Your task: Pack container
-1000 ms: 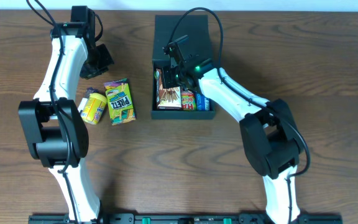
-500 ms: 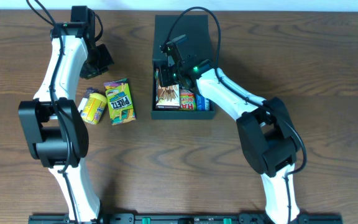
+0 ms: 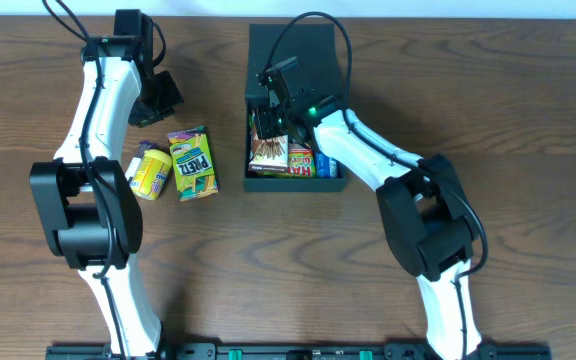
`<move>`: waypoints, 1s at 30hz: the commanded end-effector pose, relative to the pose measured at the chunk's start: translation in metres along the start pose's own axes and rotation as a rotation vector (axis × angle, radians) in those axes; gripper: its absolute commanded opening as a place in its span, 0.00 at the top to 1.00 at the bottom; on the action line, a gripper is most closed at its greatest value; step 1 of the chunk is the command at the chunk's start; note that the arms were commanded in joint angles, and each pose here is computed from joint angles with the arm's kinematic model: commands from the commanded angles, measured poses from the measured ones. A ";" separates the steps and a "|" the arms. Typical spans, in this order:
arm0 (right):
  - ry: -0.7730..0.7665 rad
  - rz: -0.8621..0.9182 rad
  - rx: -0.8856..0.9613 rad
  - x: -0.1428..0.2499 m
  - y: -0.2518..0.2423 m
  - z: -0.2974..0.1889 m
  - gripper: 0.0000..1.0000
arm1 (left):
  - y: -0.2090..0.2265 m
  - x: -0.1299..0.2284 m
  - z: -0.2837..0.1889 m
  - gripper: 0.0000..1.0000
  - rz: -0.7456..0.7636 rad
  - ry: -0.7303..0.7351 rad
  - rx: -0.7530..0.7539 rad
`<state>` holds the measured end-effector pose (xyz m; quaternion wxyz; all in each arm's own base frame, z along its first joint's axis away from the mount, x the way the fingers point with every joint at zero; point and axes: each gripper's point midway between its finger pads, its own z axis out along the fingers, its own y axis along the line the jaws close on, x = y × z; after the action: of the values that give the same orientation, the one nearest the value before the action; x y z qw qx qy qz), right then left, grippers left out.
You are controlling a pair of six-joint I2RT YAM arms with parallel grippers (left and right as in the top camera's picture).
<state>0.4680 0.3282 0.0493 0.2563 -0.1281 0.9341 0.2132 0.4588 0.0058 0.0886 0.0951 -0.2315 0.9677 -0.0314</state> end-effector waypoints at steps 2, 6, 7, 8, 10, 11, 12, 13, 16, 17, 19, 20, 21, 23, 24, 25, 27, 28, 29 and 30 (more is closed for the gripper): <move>0.036 -0.035 0.029 0.016 -0.007 0.017 0.99 | -0.001 0.003 0.004 0.92 0.018 0.015 -0.002; 0.034 -0.037 0.027 0.015 -0.007 0.017 0.99 | -0.001 0.003 0.004 0.92 0.018 0.014 -0.002; 0.034 -0.047 0.024 0.015 -0.006 0.017 0.99 | -0.001 0.003 0.004 0.92 0.018 0.014 -0.002; 0.036 -0.058 0.018 0.016 -0.005 0.017 0.99 | -0.001 0.003 0.004 0.92 0.018 0.014 -0.002; 0.041 -0.068 0.004 0.016 -0.003 0.017 0.99 | -0.001 0.003 0.004 0.92 0.018 0.015 -0.002; 0.041 -0.068 -0.002 0.016 -0.002 0.017 0.99 | -0.001 0.003 0.004 0.92 0.018 0.014 -0.002; 0.041 -0.069 -0.021 0.015 0.003 0.015 0.99 | -0.001 0.003 0.004 0.92 0.019 0.014 -0.002; 0.041 -0.069 -0.039 0.014 0.006 0.013 0.99 | -0.001 0.003 0.004 0.92 0.019 0.014 -0.002; 0.004 -0.075 -0.055 -0.001 0.014 -0.001 0.99 | -0.001 0.003 0.004 0.92 0.019 0.014 -0.002; -0.011 -0.078 -0.060 -0.007 0.016 -0.006 0.99 | -0.001 0.003 0.004 0.92 0.019 0.014 -0.002; -0.054 -0.085 -0.071 -0.023 0.023 -0.021 0.99 | -0.001 0.003 0.004 0.92 0.019 0.013 -0.002; -0.080 -0.097 -0.077 -0.033 0.026 -0.031 0.99 | -0.001 0.003 0.004 0.92 0.019 0.013 -0.002; -0.102 -0.107 -0.081 -0.040 0.028 -0.040 0.99 | -0.001 0.003 0.004 0.92 0.019 0.013 -0.002; -0.154 -0.114 -0.089 -0.058 0.032 -0.064 0.99 | -0.001 0.003 0.004 0.92 0.020 0.014 -0.002; -0.176 -0.115 -0.091 -0.065 0.033 -0.075 0.99 | -0.001 0.003 0.004 0.92 0.023 0.013 -0.002; -0.196 -0.114 -0.091 -0.072 0.032 -0.085 0.99 | -0.001 0.003 0.004 0.92 0.027 0.013 -0.002; -0.232 -0.107 -0.088 -0.084 0.029 -0.108 0.99 | -0.001 0.003 0.004 0.92 0.031 0.013 -0.003; -0.254 -0.098 -0.081 -0.091 0.024 -0.124 0.99 | -0.001 0.003 0.004 0.92 0.036 0.014 -0.003; -0.269 -0.089 -0.070 -0.097 0.017 -0.138 0.98 | -0.001 0.004 0.004 0.92 0.040 0.015 -0.003; -0.276 -0.088 -0.058 -0.100 0.010 -0.148 0.99 | -0.001 0.004 0.004 0.92 0.045 0.016 -0.003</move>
<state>0.4748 0.3088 0.1679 0.3401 -0.1531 0.8947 0.2456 0.4587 0.0049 0.0886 0.0951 -0.2245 0.9693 -0.0308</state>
